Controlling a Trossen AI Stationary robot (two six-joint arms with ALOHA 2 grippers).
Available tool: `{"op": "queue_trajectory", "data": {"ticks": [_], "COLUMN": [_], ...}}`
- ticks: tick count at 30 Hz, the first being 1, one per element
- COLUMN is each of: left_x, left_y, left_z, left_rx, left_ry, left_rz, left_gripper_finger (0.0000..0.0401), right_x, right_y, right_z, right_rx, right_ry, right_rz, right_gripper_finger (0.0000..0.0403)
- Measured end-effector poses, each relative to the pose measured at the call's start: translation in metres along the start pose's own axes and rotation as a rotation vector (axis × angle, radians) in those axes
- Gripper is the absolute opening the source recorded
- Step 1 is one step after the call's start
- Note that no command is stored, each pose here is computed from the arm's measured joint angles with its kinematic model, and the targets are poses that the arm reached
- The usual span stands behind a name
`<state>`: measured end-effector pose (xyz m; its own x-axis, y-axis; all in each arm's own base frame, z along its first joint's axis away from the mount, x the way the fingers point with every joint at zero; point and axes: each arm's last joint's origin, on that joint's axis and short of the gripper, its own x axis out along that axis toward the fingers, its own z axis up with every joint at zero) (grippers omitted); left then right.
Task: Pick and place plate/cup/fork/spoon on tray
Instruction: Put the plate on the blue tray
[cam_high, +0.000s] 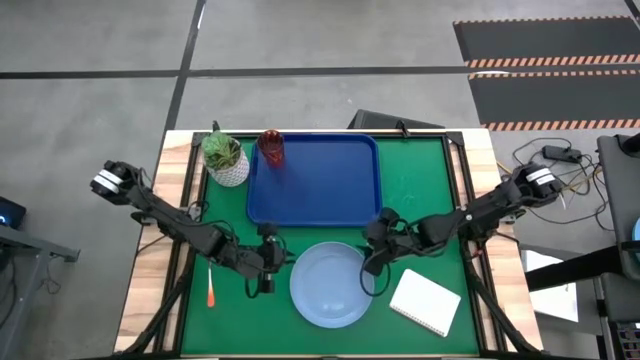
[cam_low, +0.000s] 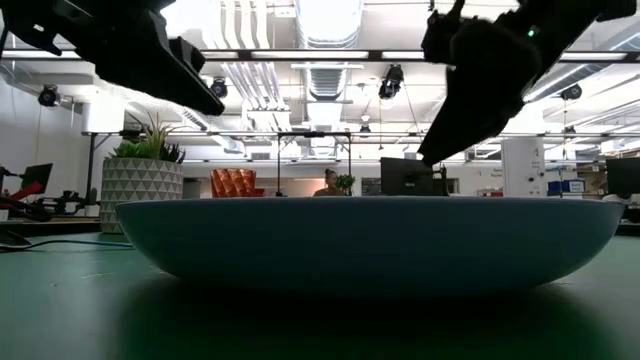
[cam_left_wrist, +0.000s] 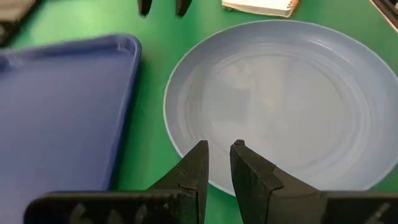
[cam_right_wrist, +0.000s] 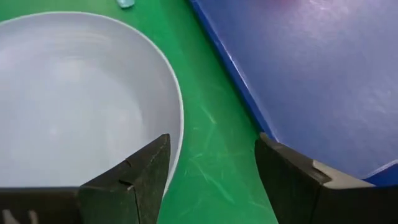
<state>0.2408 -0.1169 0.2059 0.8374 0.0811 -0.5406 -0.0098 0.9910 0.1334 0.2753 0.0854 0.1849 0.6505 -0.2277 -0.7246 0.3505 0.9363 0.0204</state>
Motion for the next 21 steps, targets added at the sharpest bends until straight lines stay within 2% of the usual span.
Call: {"op": "queue_trajectory", "data": {"ticks": [7,10,14,21], "left_x": [-0.016,-0.031,-0.056,-0.093], "left_y": [0.007,0.016,0.031,0.056], "left_z": [0.024,0.031,0.043,0.055], "left_rx": [0.220,0.312,0.375,0.439], "left_ry": [-0.097,-0.142,-0.209,-0.310], "left_rz": [0.068,0.148,0.272,0.346], "left_gripper_finger": [0.0048,0.0048,0.0048,0.0048], "right_x": [0.024,0.032,0.039,0.048], "right_y": [0.007,0.009,0.009,0.014], "right_z": [-0.008,-0.007,-0.002,-0.004], "right_rx": [-0.085,-0.104,-0.097,-0.008], "right_ry": [0.001,0.005,0.004,0.019], "right_rz": [-0.033,-0.049,-0.065,-0.010], "right_gripper_finger": [0.0221,0.0221,0.0221,0.0221]}}
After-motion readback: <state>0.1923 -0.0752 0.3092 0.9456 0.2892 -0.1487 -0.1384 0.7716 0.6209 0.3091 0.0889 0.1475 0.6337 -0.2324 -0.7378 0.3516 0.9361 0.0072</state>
